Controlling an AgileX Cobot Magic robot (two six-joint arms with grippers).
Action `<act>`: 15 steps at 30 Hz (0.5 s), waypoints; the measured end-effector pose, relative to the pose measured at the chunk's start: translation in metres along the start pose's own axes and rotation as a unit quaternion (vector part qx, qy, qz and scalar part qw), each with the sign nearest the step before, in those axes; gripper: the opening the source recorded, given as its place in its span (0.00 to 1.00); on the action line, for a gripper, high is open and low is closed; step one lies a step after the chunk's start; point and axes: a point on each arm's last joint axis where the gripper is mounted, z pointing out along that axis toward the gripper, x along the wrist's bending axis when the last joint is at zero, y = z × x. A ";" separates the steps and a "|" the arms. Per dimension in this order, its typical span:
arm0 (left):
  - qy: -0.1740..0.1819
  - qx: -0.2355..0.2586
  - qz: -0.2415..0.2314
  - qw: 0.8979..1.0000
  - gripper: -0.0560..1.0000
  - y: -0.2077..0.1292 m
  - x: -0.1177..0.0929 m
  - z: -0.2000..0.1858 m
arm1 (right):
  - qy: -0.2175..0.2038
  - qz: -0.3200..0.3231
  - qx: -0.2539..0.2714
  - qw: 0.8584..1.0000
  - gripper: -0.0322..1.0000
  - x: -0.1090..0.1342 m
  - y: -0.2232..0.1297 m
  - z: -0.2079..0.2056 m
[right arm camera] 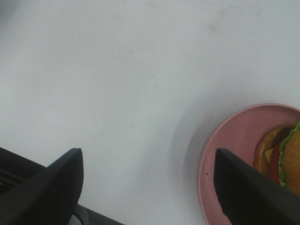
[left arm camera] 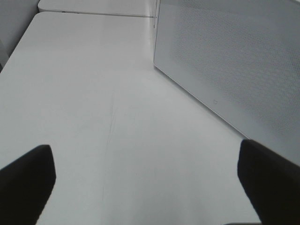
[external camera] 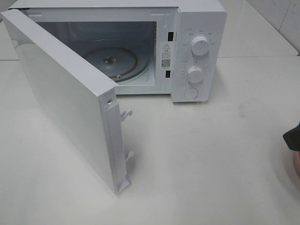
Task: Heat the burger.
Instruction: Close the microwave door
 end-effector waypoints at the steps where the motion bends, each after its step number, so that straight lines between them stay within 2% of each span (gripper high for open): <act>1: 0.000 0.000 0.000 1.000 0.98 0.000 0.000 0.000 | 0.002 0.002 -0.012 1.000 0.76 -0.002 -0.007 -0.005; 6: 0.000 0.000 0.000 1.000 0.98 0.000 0.000 0.000 | 0.013 0.010 -0.022 1.000 0.76 -0.005 -0.023 -0.009; 15: 0.000 0.000 0.000 1.000 0.98 0.000 0.000 0.000 | 0.033 0.064 -0.039 0.997 0.76 -0.016 -0.051 -0.030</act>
